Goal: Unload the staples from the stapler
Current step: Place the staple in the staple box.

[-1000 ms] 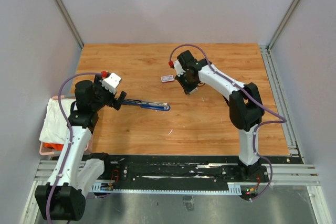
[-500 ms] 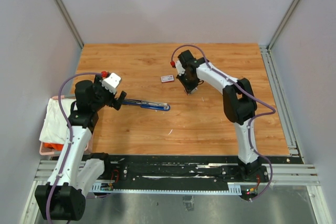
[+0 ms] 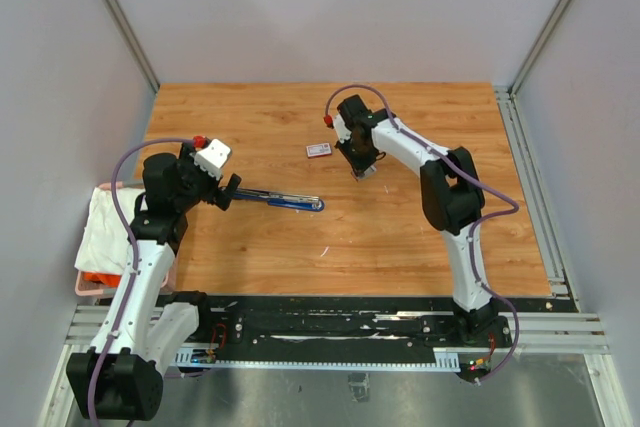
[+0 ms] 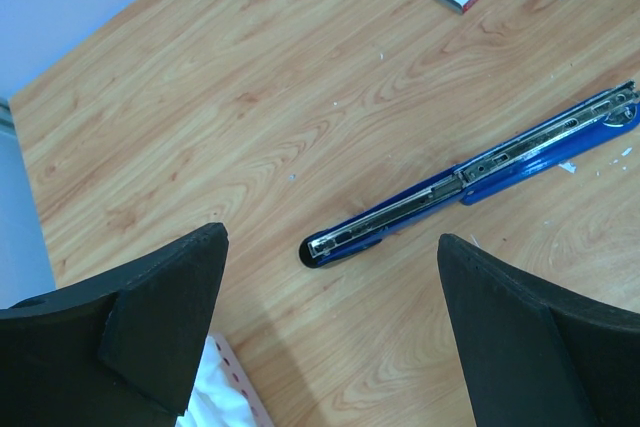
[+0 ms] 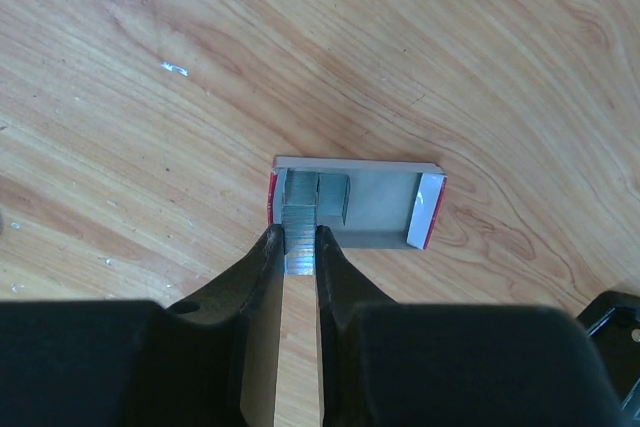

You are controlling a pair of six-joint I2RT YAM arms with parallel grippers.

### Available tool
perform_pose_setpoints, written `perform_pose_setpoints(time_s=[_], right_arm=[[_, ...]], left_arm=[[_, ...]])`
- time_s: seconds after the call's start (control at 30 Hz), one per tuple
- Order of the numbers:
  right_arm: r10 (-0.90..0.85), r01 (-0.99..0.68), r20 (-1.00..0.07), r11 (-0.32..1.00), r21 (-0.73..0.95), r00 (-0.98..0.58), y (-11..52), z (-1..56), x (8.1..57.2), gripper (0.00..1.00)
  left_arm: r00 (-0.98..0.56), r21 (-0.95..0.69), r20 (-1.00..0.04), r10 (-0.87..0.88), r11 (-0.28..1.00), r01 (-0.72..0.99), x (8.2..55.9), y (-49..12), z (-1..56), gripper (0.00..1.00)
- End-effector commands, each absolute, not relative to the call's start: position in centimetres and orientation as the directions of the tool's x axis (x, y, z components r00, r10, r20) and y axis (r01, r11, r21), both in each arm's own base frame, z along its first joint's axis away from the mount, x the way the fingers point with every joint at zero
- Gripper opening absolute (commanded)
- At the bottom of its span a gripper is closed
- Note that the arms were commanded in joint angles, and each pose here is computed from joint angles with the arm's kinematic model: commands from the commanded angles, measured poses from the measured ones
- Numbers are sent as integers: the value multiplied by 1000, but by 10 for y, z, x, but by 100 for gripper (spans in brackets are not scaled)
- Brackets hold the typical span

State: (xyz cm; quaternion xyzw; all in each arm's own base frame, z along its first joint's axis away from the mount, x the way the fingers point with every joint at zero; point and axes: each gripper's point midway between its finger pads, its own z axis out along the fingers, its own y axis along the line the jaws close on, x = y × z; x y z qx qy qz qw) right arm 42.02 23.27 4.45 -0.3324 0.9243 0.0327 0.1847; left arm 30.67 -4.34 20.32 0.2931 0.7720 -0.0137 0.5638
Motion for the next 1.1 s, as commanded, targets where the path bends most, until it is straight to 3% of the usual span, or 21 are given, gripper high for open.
perform_pose_setpoints(time_s=[0.0, 0.77, 1.07], right_arm=[[-607, -622, -348, 779, -79, -715, 227, 39, 427, 14], [-600, -624, -395, 777, -81, -696, 232, 50, 441, 14], [-622, -639, -360, 764, -85, -695, 227, 38, 435, 14]], left_arm=[[-173, 322, -880, 442, 824, 466, 309, -43, 204, 98], [-178, 320, -878, 444, 822, 470, 309, -43, 201, 98], [-176, 321, -878, 445, 821, 473, 309, -43, 201, 98]])
